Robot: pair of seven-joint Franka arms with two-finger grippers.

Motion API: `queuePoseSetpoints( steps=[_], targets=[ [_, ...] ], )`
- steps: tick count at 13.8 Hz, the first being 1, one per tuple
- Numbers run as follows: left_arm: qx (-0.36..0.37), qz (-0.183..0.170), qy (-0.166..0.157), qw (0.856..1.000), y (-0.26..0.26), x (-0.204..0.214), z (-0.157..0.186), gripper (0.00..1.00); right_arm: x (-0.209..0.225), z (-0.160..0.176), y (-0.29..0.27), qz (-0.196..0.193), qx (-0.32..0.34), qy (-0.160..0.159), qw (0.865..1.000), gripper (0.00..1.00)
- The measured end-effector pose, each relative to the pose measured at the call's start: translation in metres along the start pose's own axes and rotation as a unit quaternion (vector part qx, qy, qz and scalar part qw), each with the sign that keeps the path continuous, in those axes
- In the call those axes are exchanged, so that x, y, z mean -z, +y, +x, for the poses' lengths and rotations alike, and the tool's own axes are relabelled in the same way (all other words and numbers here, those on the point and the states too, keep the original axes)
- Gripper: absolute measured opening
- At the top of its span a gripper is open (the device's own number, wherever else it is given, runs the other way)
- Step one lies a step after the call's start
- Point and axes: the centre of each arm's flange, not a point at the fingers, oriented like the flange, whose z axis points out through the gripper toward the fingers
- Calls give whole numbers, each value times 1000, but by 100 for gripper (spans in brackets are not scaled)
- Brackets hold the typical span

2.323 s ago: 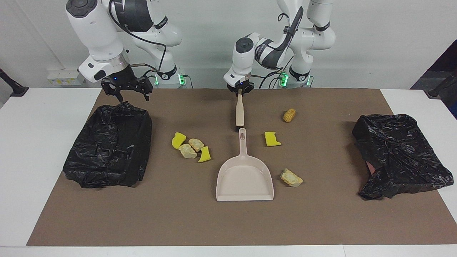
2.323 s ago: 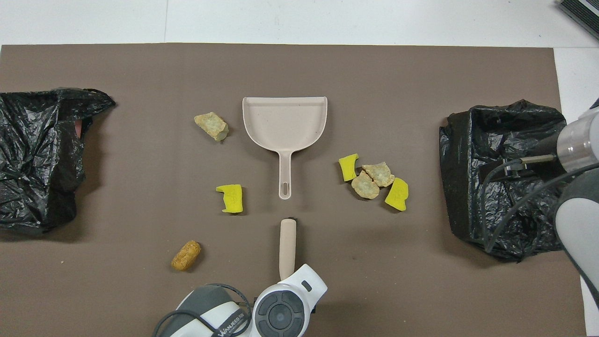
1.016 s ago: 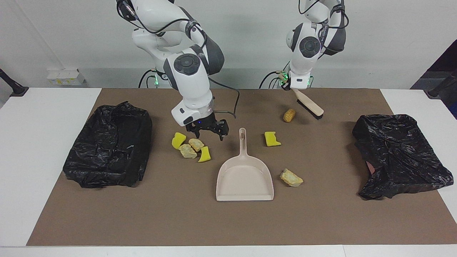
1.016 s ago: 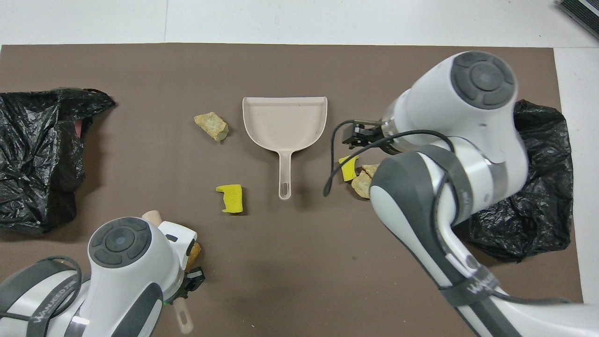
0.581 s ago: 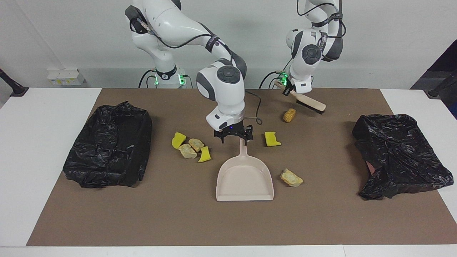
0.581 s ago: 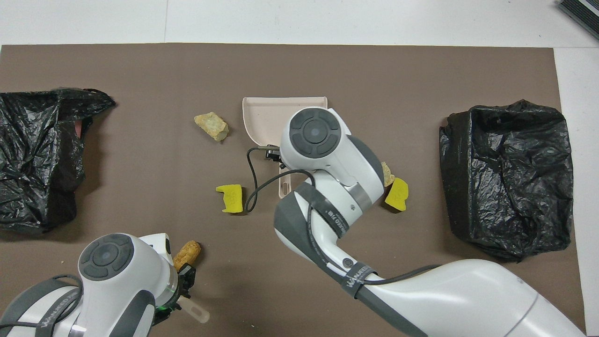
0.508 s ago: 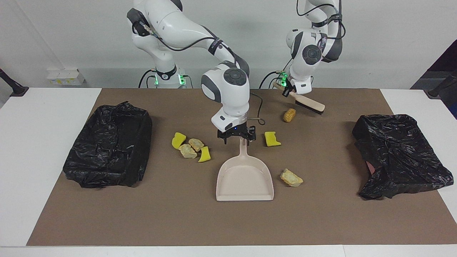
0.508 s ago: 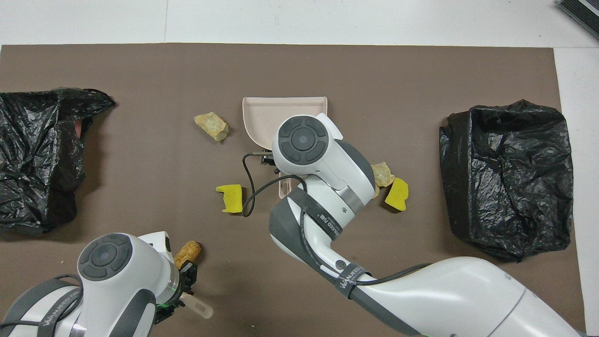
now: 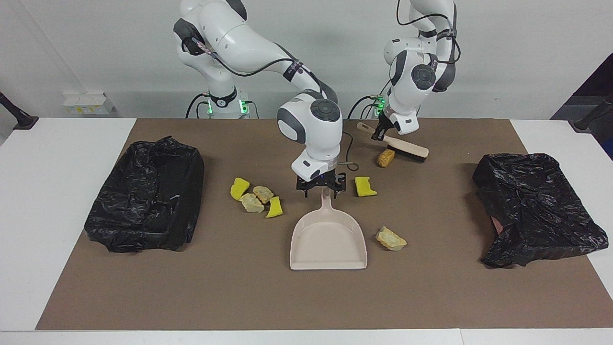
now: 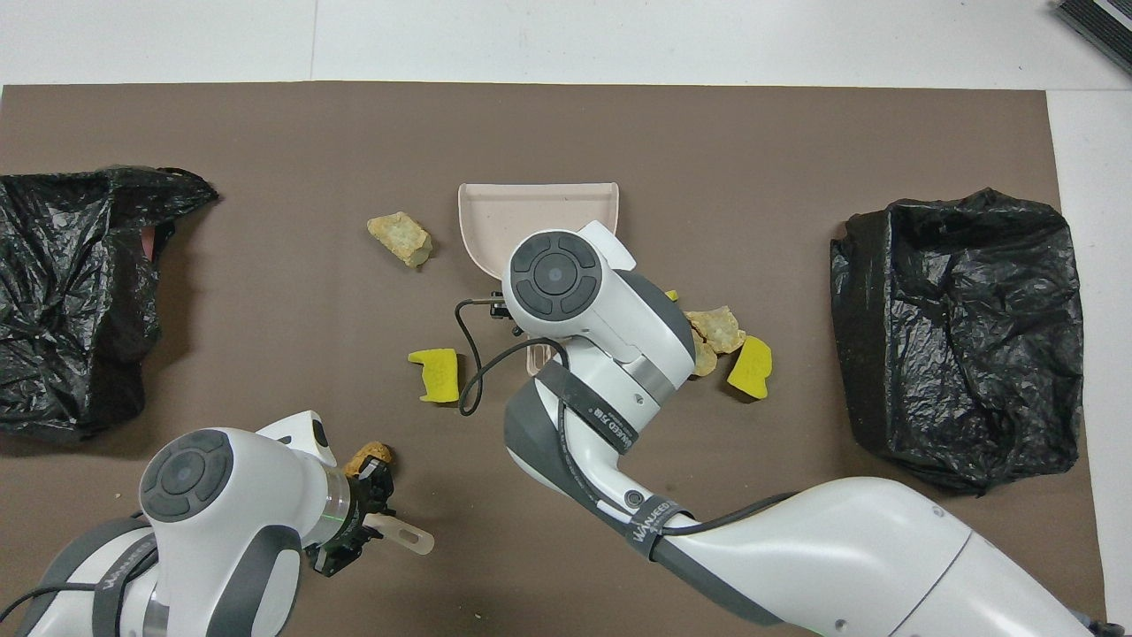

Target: Sweep and dump trash in bin

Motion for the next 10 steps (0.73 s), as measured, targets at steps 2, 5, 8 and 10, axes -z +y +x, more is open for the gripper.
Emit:
queuePoseSetpoints(
  steps=[2, 5, 8, 10],
  targets=[
    [-2, -21, 1, 1000, 13, 5, 0, 26, 2, -5, -6, 3, 5, -1, 1000, 67],
    [-8, -55, -11, 998, 38, 11, -8, 26, 2, -10, -10, 6, 10, -4, 1000, 62],
    [-53, -63, -19, 996, 64, 3, -33, 26, -1, -10, -8, 3, 10, -7, 1000, 31],
    [-110, -45, -29, 992, 68, 2, -31, 26, -2, -6, -3, 3, 18, -7, 1000, 31]
  ],
)
